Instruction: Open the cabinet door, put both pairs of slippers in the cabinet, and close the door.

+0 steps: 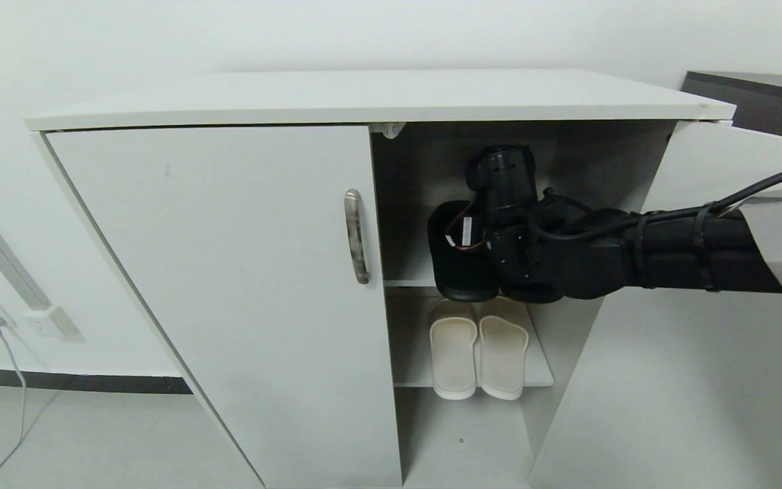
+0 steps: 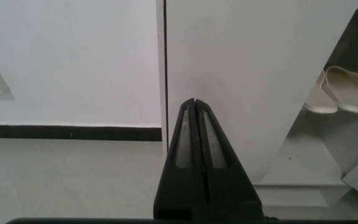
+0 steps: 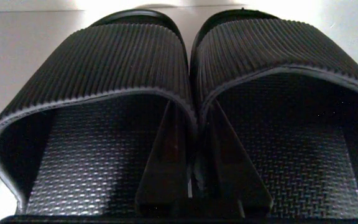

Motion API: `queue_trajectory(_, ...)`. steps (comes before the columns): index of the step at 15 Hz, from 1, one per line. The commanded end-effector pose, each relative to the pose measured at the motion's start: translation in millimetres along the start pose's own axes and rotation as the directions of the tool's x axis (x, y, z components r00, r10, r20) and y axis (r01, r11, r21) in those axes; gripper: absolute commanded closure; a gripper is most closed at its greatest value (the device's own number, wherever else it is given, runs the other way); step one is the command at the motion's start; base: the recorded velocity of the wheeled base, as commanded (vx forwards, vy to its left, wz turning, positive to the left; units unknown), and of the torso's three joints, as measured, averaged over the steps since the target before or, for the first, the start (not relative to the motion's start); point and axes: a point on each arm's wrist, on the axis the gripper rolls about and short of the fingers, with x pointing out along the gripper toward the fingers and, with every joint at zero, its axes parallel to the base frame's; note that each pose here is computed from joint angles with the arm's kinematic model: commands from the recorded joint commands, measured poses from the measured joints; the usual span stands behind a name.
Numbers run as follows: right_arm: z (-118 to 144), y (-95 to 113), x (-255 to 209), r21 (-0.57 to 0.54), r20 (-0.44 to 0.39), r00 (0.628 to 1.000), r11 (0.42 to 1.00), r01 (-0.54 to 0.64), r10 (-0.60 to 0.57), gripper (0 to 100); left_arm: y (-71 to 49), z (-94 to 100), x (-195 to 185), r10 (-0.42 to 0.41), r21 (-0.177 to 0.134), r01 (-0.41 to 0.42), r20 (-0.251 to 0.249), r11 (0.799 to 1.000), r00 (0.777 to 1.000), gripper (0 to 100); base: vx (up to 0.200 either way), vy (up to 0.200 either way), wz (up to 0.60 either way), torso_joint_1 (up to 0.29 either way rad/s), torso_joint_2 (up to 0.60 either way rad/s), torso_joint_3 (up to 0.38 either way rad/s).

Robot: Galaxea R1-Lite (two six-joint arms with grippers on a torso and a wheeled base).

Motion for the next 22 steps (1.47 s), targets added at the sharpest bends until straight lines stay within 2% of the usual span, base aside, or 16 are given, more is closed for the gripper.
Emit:
queue_trajectory(1,-1.1,0.3,1.0,-0.001,-0.002,1.0,1.0,0.001,-0.001,100,0.0,0.0,0.1,0.0,0.0,0.0,-0.001,1.0,1.0,100,0.0,0.0,0.0,0.0,0.0,0.0)
queue_trajectory(4,-1.0,-0.2,1.4,-0.001,-0.002,1.0,1.0,0.002,-0.002,100,0.0,0.0,0.1,0.002,-0.002,-0.002,-0.001,1.0,1.0,100,0.0,0.0,0.0,0.0,0.0,0.0)
queue_trajectory(5,-1.4,-0.3,1.5,0.0,-0.003,1.0,1.0,0.003,-0.003,0,0.0,0.0,0.1,0.002,-0.002,-0.002,-0.001,1.0,1.0,100,0.0,0.0,0.0,0.0,0.0,0.0)
queue_trajectory(10,-0.4,-3.4,-9.2,-0.01,-0.011,1.0,1.0,-0.006,0.006,0,0.0,0.0,0.1,0.002,-0.002,-0.002,-0.001,1.0,1.0,100,0.0,0.0,0.0,0.0,0.0,0.0)
queue_trajectory(14,4.2,-11.5,-51.4,-0.018,-0.018,0.998,0.998,-0.052,0.052,0,0.0,0.0,0.1,0.002,-0.003,-0.002,-0.001,1.0,1.0,100,0.0,0.0,0.0,0.0,0.0,0.0)
queue_trajectory(18,1.4,-34.0,-107.9,-0.018,-0.046,0.99,0.99,-0.137,0.136,0,0.0,0.0,0.1,0.002,-0.003,-0.002,-0.001,1.0,1.0,100,0.0,0.0,0.0,0.0,0.0,0.0)
queue_trajectory(22,-24.5,-59.1,-151.5,-0.03,-0.135,0.944,0.951,-0.308,0.301,0,0.0,0.0,0.1,0.0,-0.003,0.0,-0.001,1.0,1.0,100,0.0,0.0,0.0,0.0,0.0,0.0)
